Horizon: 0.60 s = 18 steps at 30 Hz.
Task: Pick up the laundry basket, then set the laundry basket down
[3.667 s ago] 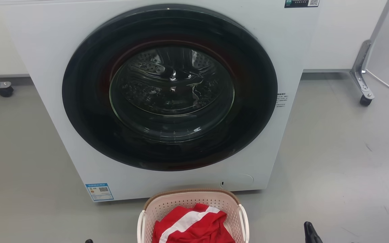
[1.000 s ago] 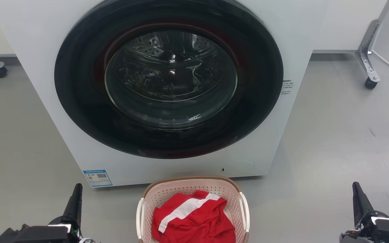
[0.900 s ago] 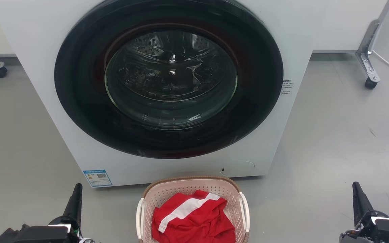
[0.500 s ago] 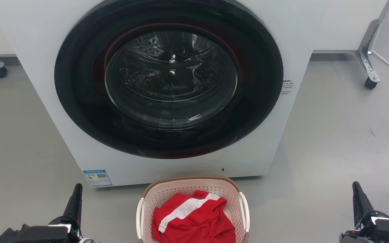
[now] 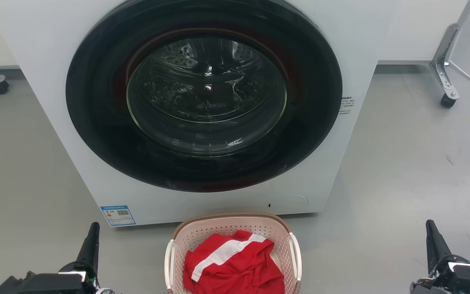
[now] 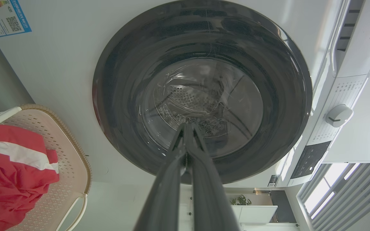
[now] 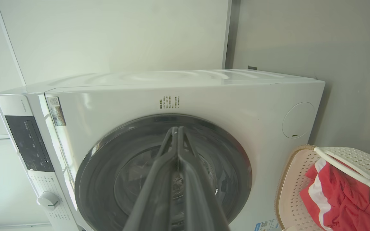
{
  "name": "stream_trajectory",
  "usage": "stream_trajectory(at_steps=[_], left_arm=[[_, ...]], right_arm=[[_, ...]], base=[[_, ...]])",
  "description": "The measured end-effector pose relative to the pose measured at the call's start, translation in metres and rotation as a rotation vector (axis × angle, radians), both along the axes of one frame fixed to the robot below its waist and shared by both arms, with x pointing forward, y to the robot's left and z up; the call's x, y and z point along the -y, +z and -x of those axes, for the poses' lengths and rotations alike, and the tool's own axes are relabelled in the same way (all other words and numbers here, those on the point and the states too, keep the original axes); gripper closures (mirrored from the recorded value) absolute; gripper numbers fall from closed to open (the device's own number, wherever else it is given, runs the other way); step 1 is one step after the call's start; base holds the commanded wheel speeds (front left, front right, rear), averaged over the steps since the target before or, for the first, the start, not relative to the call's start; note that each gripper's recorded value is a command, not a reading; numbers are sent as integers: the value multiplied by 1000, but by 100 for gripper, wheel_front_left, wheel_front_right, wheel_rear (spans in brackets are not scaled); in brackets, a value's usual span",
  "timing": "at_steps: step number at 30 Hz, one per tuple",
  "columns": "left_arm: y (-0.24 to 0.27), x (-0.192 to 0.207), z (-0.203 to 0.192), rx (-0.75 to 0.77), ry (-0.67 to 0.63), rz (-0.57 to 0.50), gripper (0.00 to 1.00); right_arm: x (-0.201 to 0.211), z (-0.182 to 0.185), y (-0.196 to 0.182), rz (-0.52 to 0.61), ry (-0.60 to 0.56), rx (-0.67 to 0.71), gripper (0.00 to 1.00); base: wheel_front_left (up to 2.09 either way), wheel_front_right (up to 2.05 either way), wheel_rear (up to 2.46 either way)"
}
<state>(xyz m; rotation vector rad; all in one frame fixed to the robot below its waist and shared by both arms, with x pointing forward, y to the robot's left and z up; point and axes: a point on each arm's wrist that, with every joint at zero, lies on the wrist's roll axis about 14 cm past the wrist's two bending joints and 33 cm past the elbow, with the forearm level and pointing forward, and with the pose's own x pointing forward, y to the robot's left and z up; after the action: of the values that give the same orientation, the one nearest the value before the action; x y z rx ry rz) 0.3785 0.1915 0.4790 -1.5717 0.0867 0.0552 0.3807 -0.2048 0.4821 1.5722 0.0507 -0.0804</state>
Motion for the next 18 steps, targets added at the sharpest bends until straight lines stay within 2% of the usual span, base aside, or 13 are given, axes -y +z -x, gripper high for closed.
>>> stream_trajectory(at_steps=[18], left_arm=[[0,0,0,-1,0,0,100]], right_arm=[[0,0,0,0,0,0,100]], base=[[0,0,0]])
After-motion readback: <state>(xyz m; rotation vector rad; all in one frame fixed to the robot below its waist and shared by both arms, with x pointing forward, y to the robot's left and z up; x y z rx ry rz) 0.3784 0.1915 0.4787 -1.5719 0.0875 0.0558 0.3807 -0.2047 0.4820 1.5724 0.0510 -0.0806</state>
